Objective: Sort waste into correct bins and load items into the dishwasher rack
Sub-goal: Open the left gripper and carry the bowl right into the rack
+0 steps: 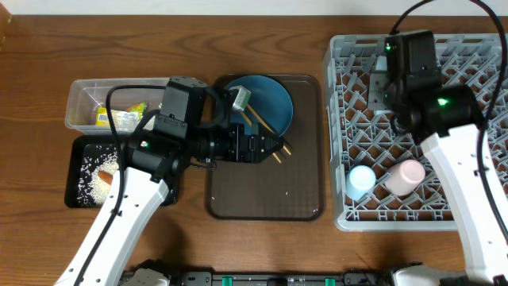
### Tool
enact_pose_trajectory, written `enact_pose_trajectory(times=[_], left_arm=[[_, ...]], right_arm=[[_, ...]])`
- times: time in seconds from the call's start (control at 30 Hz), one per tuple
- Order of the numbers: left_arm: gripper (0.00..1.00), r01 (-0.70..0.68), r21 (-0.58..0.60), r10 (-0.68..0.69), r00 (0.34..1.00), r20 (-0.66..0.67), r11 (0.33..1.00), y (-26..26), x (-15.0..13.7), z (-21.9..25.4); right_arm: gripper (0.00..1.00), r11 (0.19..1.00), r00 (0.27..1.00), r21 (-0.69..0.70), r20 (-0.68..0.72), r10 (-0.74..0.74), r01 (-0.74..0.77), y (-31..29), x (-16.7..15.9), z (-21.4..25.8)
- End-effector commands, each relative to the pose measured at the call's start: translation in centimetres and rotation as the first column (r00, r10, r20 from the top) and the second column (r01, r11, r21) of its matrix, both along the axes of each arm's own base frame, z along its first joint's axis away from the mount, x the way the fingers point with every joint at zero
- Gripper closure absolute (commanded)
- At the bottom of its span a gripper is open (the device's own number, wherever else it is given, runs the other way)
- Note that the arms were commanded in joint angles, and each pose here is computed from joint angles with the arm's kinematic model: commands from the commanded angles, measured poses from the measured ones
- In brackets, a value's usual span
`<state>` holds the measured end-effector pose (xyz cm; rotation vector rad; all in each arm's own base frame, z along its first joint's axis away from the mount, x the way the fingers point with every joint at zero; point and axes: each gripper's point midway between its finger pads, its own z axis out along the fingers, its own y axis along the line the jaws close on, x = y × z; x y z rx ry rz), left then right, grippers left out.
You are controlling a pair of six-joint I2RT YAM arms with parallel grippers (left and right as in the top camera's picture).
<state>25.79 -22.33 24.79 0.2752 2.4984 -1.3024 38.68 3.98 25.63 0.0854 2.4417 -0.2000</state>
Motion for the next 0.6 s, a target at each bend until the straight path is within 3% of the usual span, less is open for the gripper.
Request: enact_pose_trajectory(times=[0.0, 0.2, 0.57], left_arm=[[0.05, 0.003, -0.005, -0.003, 0.999, 0.040, 1.000, 0.0, 0.3, 1.0], [0.05, 0.003, -0.005, -0.003, 0.999, 0.040, 1.000, 0.1, 0.3, 1.0], [0.05, 0.003, -0.005, -0.003, 0.999, 0.040, 1.000, 0.0, 0.3, 1.0]], right_arm=[[0.50, 0.996, 0.998, -0.062, -0.007, -0.070, 0.069, -1.2, 1.6, -1.4], [0.50, 0.985, 0.995, -0.149, -0.027, -0.093, 0.088, -2.3, 4.6, -4.5], [0.48, 0.995, 0.997, -0.063, -0.029, -0.076, 0.074, -2.1, 7.7, -7.5]])
